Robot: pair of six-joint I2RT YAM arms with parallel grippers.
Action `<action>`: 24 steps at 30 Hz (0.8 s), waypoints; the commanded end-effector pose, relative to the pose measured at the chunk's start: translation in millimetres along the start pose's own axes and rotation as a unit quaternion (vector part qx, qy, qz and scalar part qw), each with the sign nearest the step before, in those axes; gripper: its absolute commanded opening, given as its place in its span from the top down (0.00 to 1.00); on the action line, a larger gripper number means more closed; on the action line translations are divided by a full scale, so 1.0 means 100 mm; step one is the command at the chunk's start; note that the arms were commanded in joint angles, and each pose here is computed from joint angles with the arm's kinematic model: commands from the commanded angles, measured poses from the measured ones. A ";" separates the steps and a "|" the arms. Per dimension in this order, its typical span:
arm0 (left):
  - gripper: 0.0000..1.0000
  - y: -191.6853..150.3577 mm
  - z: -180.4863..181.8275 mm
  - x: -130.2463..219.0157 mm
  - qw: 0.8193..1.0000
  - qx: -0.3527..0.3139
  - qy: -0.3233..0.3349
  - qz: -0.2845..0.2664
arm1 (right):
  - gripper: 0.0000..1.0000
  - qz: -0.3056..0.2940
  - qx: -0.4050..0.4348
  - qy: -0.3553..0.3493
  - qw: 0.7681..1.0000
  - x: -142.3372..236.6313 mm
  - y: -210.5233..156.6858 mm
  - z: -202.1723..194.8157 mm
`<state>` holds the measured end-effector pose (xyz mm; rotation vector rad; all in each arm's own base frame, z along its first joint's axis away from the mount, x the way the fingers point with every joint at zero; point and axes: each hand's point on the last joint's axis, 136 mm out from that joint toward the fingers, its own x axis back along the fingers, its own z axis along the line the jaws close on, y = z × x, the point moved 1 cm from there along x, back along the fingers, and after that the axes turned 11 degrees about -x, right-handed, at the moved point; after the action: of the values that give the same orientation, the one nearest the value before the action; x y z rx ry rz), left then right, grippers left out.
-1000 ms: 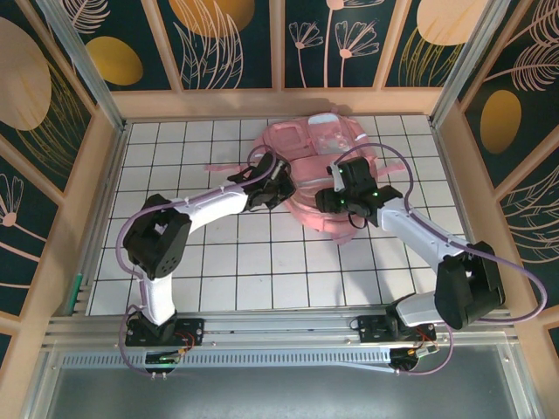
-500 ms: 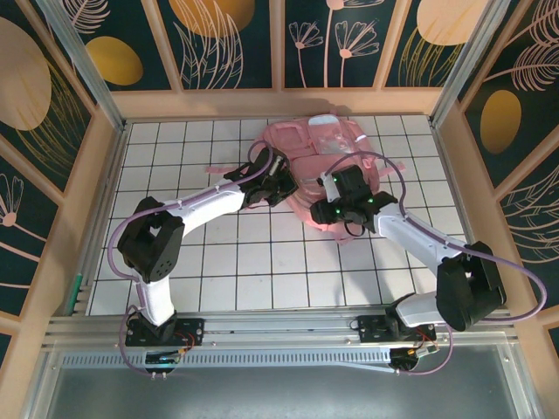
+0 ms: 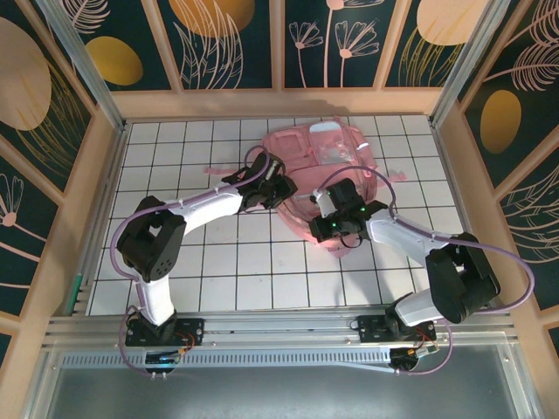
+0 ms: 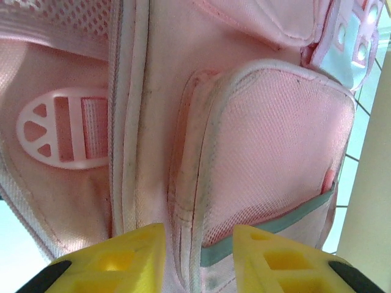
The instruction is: Pack books, pencil case, and school supplies into a backpack
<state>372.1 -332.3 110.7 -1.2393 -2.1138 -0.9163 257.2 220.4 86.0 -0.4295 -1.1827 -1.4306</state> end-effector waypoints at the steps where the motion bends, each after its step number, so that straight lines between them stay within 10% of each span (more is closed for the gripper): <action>1: 0.66 -0.01 0.08 -0.09 1.000 -0.009 0.010 0.004 | 1.00 0.008 0.001 0.019 1.000 -0.02 -0.02 0.07; 9: 0.61 0.09 0.31 0.11 0.997 -0.019 0.068 -0.032 | 1.00 0.003 0.005 0.017 1.000 0.02 0.02 0.06; 24: 0.74 0.05 0.04 -0.28 0.999 -0.029 -0.023 -0.006 | 1.00 -0.004 0.011 0.024 1.000 0.05 0.08 0.09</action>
<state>379.0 -323.9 86.2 -1.1990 -2.0750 -0.9871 258.9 220.6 88.8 -0.4209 -1.1821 -1.4294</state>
